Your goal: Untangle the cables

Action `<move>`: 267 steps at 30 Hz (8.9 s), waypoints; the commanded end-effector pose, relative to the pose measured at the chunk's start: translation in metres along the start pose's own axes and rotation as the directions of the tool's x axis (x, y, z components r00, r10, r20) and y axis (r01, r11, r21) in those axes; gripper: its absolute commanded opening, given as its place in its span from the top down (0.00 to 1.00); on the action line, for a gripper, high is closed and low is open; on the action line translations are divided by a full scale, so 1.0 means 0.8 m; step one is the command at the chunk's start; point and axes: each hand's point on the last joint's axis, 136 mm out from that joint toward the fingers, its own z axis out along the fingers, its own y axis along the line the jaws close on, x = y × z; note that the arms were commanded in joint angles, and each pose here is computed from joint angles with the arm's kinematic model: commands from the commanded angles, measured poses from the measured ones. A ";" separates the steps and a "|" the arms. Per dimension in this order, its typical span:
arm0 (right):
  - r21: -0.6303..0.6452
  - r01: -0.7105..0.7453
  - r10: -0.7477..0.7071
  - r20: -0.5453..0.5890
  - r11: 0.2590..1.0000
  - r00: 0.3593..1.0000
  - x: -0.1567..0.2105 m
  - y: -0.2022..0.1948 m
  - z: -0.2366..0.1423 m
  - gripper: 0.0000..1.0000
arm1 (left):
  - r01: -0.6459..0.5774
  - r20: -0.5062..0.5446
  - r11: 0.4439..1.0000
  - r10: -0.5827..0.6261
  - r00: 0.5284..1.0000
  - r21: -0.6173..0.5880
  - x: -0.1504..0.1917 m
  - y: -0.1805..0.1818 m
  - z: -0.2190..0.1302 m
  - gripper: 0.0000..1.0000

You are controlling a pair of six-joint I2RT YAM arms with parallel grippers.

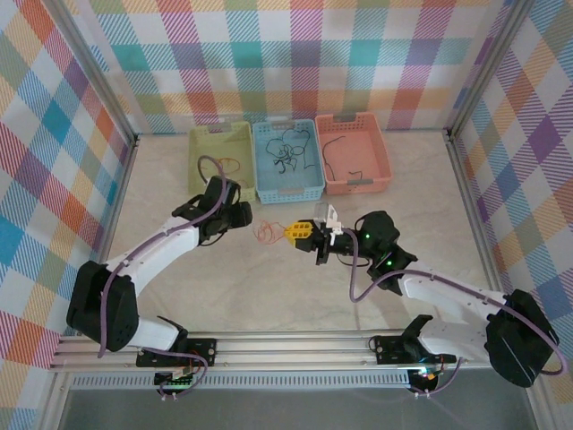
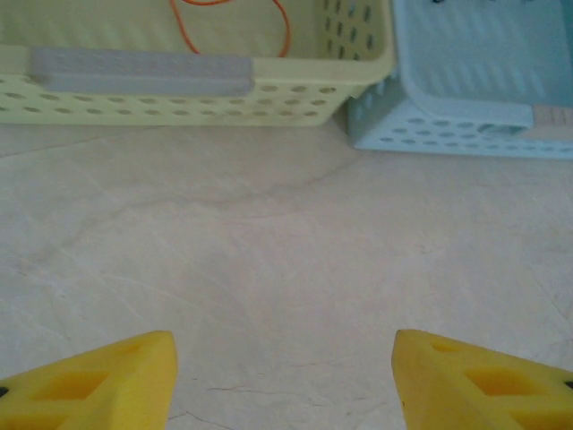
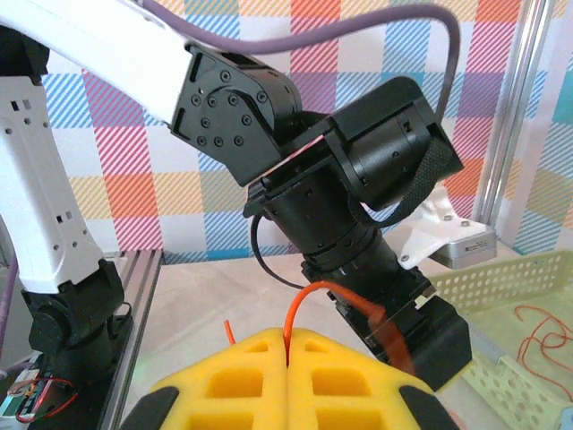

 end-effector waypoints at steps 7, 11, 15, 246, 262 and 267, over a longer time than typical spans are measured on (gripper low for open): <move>0.033 0.013 -0.013 -0.008 0.999 1.000 -0.002 -0.002 -0.012 1.00 | 0.059 0.004 0.994 -0.060 0.998 0.091 -0.004 0.011 -0.033 0.36; 0.065 0.000 0.001 -0.014 0.998 1.000 0.005 -0.012 -0.010 1.00 | 0.028 0.046 0.883 -0.056 0.997 0.469 -0.004 -0.062 -0.088 0.36; 0.062 -0.023 0.025 -0.020 0.998 1.000 0.007 -0.015 -0.007 1.00 | -0.162 0.191 0.714 0.040 0.981 0.681 0.016 -0.111 -0.161 0.33; 0.689 -0.344 0.093 0.375 0.638 0.922 -0.065 -0.181 -0.205 1.00 | 0.122 0.273 0.989 -0.094 0.958 -0.087 -0.027 0.107 -0.101 0.67; 0.570 -0.407 0.186 0.406 0.714 0.895 -0.116 -0.201 -0.181 1.00 | 0.197 0.281 0.979 -0.175 0.944 -0.052 -0.014 0.118 -0.092 0.39; 0.481 -0.402 0.231 0.376 0.779 0.897 -0.161 -0.207 -0.126 1.00 | 0.210 0.275 0.977 -0.215 0.937 0.048 -0.011 0.101 -0.093 0.37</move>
